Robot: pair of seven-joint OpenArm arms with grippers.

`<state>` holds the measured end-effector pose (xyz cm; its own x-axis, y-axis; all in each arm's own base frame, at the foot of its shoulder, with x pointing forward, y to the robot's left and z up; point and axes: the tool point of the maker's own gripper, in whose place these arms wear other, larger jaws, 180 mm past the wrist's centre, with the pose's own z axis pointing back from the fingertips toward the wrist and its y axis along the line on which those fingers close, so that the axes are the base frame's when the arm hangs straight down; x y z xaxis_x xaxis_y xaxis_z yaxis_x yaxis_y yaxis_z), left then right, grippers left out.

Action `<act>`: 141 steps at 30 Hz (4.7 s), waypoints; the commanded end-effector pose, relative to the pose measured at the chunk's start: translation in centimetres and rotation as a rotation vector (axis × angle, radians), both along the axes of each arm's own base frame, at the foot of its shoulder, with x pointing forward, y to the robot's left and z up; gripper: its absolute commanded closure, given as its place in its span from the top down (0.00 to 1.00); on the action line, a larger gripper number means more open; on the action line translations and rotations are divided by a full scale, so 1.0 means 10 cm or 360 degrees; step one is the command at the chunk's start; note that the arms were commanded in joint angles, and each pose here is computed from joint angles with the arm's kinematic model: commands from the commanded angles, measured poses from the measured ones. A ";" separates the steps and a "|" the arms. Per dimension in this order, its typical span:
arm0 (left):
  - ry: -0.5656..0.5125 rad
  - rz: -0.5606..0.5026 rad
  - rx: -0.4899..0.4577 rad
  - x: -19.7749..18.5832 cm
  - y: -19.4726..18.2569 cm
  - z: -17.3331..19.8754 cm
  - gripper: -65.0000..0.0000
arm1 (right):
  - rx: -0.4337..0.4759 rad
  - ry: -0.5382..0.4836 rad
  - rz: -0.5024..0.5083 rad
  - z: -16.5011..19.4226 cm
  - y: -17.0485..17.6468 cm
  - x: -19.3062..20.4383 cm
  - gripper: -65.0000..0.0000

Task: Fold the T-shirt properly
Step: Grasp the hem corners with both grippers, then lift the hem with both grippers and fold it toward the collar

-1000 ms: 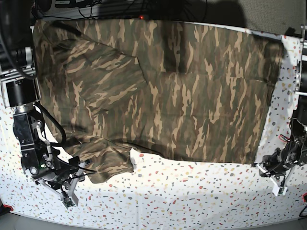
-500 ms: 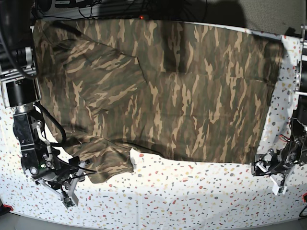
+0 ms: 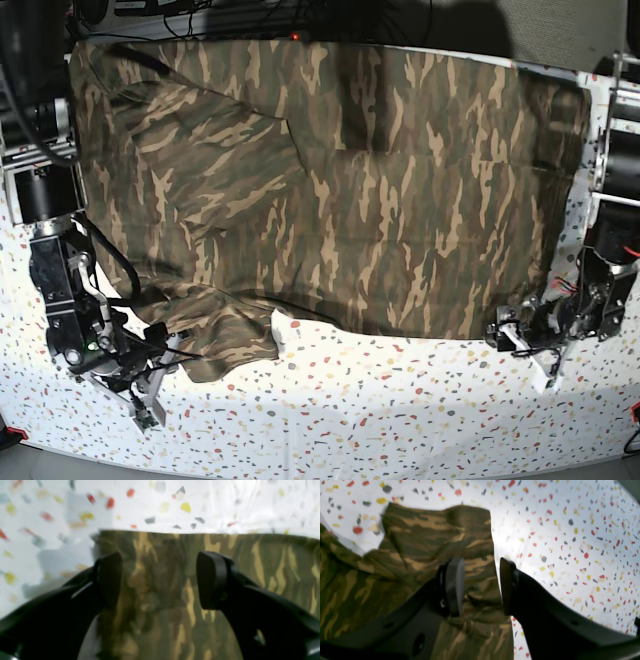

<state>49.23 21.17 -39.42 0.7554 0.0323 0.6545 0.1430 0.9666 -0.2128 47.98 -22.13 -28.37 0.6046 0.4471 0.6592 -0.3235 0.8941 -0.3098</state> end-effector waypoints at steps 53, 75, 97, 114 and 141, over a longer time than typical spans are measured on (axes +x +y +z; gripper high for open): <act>-0.0334 0.0221 -0.0278 0.15 0.15 0.23 0.51 | -0.0007 0.0118 -0.0061 0.04 -0.16 -0.09 0.37; -0.0325 0.0304 -0.0183 0.15 0.29 0.17 0.00 | -0.0295 0.0093 -0.0146 0.02 -0.50 -0.07 0.37; -0.0280 0.0291 -0.0180 0.11 0.27 0.13 0.00 | 0.0031 0.0119 -0.0192 -0.72 -0.73 -0.07 0.58; -0.0280 0.0291 -0.0181 0.11 0.27 0.13 0.00 | 0.0035 0.0159 -0.0185 -0.78 -0.60 -0.08 0.00; -0.0151 0.0180 -0.0120 0.06 0.31 0.22 0.00 | -0.0084 0.0084 -0.0081 -0.48 -0.47 -0.01 0.00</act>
<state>47.76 23.88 -40.09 0.7356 0.1571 0.6589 0.0398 0.9611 -0.2735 46.44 -26.31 -35.72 0.6985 0.4464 0.5593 -0.3160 0.8937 -0.3186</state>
